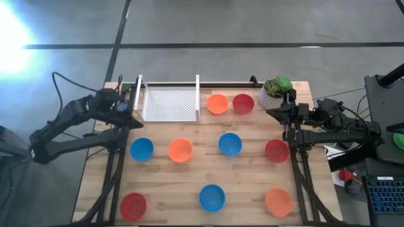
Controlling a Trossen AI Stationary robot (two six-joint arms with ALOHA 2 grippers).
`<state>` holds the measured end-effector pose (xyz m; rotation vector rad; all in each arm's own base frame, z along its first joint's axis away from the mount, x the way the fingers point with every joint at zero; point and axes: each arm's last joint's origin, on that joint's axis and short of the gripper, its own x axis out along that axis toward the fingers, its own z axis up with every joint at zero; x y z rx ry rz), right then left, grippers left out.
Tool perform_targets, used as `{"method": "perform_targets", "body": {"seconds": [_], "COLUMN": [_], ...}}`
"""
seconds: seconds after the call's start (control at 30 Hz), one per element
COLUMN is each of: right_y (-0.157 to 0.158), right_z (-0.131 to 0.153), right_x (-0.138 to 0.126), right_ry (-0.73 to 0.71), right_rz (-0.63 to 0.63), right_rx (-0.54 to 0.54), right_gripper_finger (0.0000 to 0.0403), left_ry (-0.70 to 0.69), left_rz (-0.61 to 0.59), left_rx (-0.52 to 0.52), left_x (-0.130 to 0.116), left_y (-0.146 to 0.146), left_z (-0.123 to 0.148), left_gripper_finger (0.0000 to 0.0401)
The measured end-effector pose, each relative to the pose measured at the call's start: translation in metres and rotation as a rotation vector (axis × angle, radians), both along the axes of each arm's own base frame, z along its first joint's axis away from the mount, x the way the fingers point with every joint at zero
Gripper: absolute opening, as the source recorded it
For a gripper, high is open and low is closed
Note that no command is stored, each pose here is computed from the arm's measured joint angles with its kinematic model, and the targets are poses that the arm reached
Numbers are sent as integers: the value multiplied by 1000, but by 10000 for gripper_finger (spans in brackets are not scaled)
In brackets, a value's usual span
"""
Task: Pick & Place Mini bowls
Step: Put the left blue bowl on the shelf
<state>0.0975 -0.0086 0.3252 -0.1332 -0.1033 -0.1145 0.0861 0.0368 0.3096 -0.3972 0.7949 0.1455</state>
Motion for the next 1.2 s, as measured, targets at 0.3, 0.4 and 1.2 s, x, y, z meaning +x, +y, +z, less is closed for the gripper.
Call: {"method": "perform_targets", "body": {"seconds": [0.3,0.4,1.2], "right_y": [0,0,0], "right_z": [0,0,0], "right_x": [0,0,0], "right_ry": [0,0,2], "right_rz": [0,0,0], "right_rx": [0,-2,-2], "right_gripper_finger": [8,8,8], "left_ry": [126,150,239], "left_rz": [-99,-78,222], "left_rx": [17,-14,-235], "left_x": [13,15,21], "left_y": [2,3,8], "left_z": [-11,-15,-27], "left_gripper_finger": [0,0,72]}}
